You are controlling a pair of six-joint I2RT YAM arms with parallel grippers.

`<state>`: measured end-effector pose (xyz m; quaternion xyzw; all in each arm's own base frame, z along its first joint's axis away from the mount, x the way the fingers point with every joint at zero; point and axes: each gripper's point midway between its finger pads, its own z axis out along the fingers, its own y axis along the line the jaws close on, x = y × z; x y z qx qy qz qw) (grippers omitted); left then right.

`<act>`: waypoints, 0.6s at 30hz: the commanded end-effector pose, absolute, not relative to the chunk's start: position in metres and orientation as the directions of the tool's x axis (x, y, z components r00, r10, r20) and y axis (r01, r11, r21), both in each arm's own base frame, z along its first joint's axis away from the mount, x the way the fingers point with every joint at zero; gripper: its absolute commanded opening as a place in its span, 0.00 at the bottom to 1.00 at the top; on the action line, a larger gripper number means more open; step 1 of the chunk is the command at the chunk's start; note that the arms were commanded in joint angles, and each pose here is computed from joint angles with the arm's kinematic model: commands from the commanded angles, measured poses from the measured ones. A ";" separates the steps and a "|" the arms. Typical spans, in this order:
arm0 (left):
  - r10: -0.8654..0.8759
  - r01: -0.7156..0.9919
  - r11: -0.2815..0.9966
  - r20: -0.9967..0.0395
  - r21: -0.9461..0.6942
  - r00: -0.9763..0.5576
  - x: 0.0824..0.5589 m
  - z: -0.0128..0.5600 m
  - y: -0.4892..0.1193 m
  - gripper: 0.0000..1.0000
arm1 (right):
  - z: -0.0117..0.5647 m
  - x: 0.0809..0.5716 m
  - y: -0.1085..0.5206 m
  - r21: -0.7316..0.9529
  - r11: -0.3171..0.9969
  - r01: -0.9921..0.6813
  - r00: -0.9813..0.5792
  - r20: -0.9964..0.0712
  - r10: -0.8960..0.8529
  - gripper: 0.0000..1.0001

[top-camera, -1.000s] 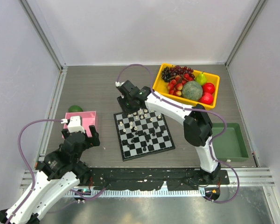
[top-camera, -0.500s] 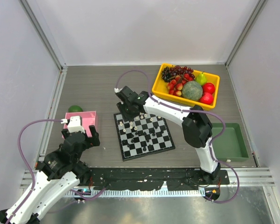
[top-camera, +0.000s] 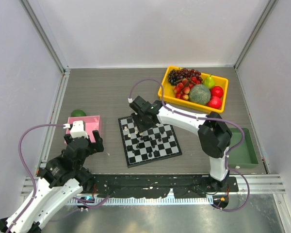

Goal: Set up the chess pieces on the board

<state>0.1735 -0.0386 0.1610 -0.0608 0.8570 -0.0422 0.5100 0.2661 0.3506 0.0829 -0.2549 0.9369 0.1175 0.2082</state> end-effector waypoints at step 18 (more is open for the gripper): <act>-0.180 -0.066 0.983 -0.882 -0.168 -0.434 0.178 0.169 -0.041 0.99 | 0.082 0.280 0.366 0.138 0.847 -0.514 -0.780 -0.487 -0.393 0.34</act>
